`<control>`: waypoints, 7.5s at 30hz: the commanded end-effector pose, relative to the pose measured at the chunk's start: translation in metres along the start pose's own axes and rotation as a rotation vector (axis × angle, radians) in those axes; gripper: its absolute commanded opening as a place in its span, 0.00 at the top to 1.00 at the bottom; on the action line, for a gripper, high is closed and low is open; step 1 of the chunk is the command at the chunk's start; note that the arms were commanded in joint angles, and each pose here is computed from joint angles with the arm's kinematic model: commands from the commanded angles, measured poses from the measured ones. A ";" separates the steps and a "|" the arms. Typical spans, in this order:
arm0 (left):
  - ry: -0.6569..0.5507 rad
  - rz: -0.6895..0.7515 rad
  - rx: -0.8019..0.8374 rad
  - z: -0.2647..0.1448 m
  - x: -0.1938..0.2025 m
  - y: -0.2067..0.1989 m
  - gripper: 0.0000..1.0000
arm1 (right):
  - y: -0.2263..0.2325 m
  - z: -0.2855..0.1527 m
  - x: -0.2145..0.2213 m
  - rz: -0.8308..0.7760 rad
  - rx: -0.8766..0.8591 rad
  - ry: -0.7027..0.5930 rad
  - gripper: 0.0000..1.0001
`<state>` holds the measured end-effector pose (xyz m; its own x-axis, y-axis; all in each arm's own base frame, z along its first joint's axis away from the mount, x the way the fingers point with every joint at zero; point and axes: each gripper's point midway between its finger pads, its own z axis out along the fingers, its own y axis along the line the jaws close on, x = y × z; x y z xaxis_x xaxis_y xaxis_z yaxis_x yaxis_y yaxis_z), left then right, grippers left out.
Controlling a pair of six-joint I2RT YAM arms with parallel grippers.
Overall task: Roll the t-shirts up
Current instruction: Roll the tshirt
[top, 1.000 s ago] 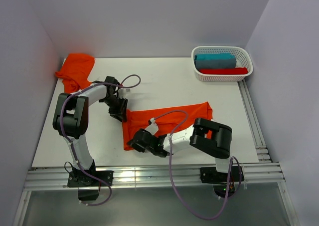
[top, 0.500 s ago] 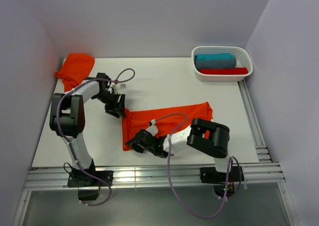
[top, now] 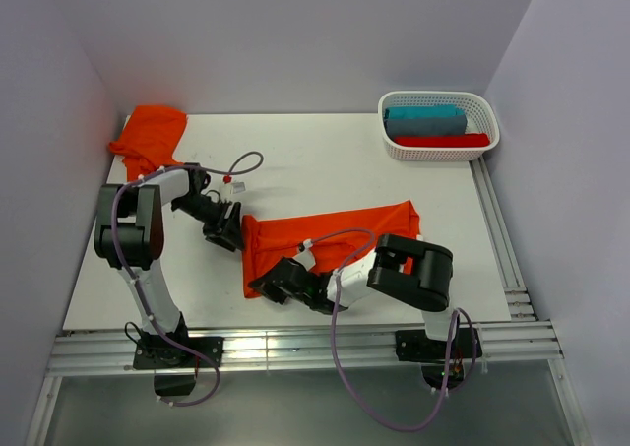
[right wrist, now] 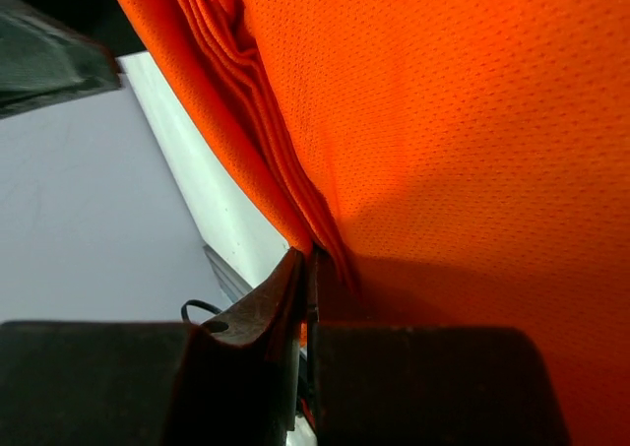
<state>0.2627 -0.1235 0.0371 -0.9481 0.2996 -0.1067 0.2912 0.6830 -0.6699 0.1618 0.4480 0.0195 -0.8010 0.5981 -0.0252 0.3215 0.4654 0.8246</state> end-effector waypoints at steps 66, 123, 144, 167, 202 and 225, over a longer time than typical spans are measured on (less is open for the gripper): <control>0.026 -0.040 -0.490 0.012 -0.037 0.009 1.00 | 0.092 0.017 -0.055 -0.804 0.418 -0.451 0.64; 0.053 -0.056 -0.482 0.025 -0.039 0.013 1.00 | -0.043 0.020 -0.006 -0.836 0.796 -0.250 0.57; 0.009 -0.012 -0.414 0.014 -0.064 -0.009 0.74 | -0.037 0.023 0.007 -0.654 0.542 -0.147 0.89; -0.057 0.149 -0.126 -0.023 -0.029 -0.023 0.40 | -0.002 0.009 -0.023 0.086 -0.201 0.044 0.92; -0.075 0.130 -0.059 0.036 -0.040 -0.013 0.44 | -0.015 0.020 -0.035 0.175 -0.159 0.031 0.96; -0.059 0.037 -0.457 0.026 -0.055 0.028 1.00 | -0.007 -0.014 -0.037 -0.345 0.313 -0.218 0.56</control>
<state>0.3031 -0.1537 0.0178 -0.9485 0.2807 -0.1466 0.3163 0.8609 -0.3984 0.1872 0.4495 0.0310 -0.7847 0.5748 -0.2321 0.2475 0.6337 0.7329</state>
